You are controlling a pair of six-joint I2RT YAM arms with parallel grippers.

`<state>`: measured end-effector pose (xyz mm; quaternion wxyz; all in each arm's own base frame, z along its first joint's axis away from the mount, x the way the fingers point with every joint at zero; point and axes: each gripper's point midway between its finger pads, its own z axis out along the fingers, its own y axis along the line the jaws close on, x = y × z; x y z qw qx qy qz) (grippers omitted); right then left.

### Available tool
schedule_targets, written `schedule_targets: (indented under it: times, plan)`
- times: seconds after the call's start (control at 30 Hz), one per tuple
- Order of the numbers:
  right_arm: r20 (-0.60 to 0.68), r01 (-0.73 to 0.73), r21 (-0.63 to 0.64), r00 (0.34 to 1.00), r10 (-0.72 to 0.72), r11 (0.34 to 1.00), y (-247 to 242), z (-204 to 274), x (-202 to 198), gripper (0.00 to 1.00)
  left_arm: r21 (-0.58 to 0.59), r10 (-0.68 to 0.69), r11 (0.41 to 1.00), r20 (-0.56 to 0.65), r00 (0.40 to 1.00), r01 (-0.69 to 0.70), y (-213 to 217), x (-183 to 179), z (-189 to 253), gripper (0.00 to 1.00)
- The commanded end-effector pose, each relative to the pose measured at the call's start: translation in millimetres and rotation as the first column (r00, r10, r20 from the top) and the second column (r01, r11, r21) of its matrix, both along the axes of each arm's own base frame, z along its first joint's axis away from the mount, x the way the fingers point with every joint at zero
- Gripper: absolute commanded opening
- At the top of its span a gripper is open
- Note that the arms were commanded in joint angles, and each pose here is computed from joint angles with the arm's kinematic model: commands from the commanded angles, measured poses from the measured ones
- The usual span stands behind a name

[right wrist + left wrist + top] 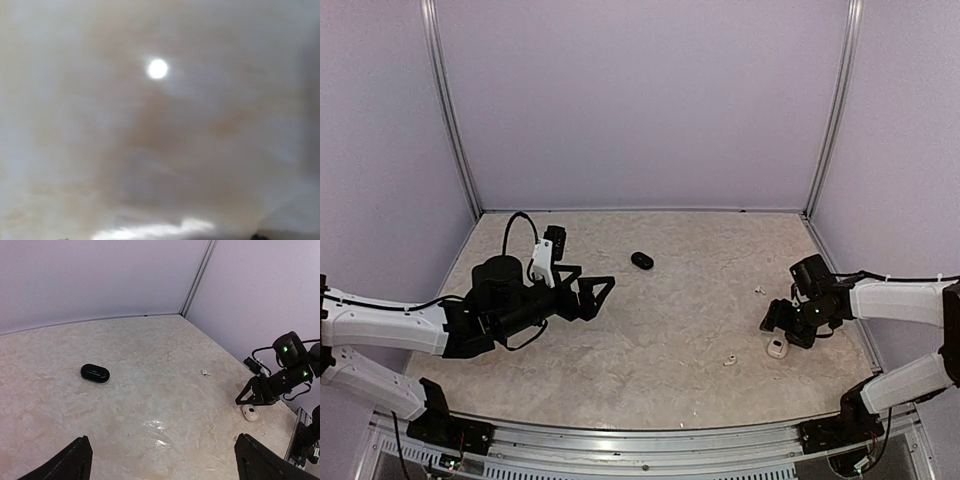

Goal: Insert the wireless bluetooth earbuds into the charging case

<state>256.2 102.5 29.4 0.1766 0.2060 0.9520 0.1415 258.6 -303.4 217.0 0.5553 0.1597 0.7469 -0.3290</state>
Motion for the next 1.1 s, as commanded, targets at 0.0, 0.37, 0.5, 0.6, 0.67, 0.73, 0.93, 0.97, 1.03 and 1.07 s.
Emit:
schedule_targets:
  times: [0.0, 0.37, 0.5, 0.6, 0.67, 0.73, 0.93, 0.97, 1.03, 1.07]
  plan:
    - [0.076, -0.196, 0.094, 0.979, 0.189, 0.976, 32, 11, 15, 0.77, -0.03, -0.003, 1.0, 0.009, 1.0, 0.004, 3, 1, 4, 0.99]
    - [0.052, -0.322, -0.076, 0.944, 0.326, 0.944, 15, 25, -5, 0.87, -0.017, -0.017, 1.0, 0.013, 1.0, 0.018, 2, 1, 3, 0.99]
    - [0.025, -0.346, -0.061, 0.937, 0.348, 0.936, 17, 19, -15, 0.84, -0.022, -0.019, 1.0, 0.006, 1.0, 0.02, 1, 2, 2, 0.99]
    - [-0.034, -0.337, -0.087, 0.941, 0.336, 0.937, 16, 11, -21, 0.81, -0.024, -0.023, 0.999, 0.004, 1.0, 0.023, 1, 1, 2, 0.99]
    - [-0.07, -0.339, -0.106, 0.94, 0.333, 0.935, 17, 4, -28, 0.8, -0.03, -0.013, 0.999, 0.001, 1.0, 0.013, 3, 2, 4, 0.99]
    - [-0.098, -0.343, -0.129, 0.938, 0.332, 0.93, 18, -1, -33, 0.8, -0.042, 0.009, 0.999, -0.012, 1.0, -0.009, 6, 4, 3, 0.99]
    - [-0.134, -0.332, -0.194, 0.941, 0.31, 0.923, 14, -6, -39, 0.73, -0.045, 0.039, 0.998, -0.037, 0.999, -0.041, 9, 8, -1, 0.99]
    - [-0.138, -0.327, -0.202, 0.943, 0.303, 0.923, 12, -6, -40, 0.72, -0.045, 0.04, 0.998, -0.038, 0.998, -0.042, 9, 8, -1, 0.99]
    - [-0.139, -0.323, -0.209, 0.944, 0.299, 0.923, 12, -6, -42, 0.69, -0.046, 0.044, 0.998, -0.038, 0.998, -0.046, 9, 8, -2, 0.99]
    - [-0.142, -0.318, -0.211, 0.946, 0.293, 0.924, 10, -8, -42, 0.68, -0.048, 0.049, 0.998, -0.039, 0.998, -0.051, 10, 8, -3, 0.99]
